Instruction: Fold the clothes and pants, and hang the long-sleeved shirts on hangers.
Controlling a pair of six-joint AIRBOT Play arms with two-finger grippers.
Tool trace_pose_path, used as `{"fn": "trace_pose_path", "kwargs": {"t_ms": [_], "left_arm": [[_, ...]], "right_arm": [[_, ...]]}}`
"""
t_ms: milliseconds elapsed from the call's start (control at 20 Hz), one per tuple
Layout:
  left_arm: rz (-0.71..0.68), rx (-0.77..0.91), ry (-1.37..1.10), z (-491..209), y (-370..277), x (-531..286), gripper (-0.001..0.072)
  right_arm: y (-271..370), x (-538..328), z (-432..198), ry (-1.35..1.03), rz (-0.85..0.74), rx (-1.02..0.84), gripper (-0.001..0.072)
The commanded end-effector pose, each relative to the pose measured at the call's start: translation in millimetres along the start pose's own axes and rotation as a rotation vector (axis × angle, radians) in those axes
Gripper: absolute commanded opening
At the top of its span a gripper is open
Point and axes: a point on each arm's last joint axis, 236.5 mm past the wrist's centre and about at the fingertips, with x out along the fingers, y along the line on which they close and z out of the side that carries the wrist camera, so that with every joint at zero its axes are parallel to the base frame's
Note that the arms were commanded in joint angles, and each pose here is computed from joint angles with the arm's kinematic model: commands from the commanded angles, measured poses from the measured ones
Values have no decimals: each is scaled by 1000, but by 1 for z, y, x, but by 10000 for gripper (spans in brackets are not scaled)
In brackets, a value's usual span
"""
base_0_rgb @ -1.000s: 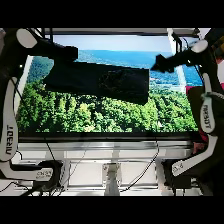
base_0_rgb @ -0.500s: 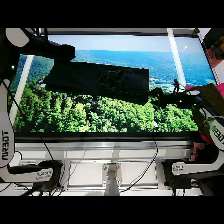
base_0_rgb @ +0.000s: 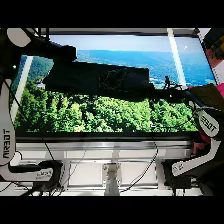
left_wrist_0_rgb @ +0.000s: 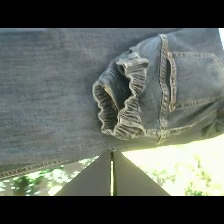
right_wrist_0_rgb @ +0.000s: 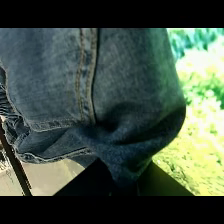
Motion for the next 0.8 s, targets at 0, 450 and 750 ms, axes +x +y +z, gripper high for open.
{"fn": "trace_pose_path", "kwargs": {"t_ms": [0,450,750], "left_arm": [[-4,-21,51,-10,7,24,18],[-79,-44,383,-111,-35,171,18],[-242,-10,478,-185,-146,249,18]], "right_arm": [[12,-13,1,17,-2,-21,29],[38,-192,-35,-14,-149,-231,29],[54,-249,-90,48,-137,-274,28]]}}
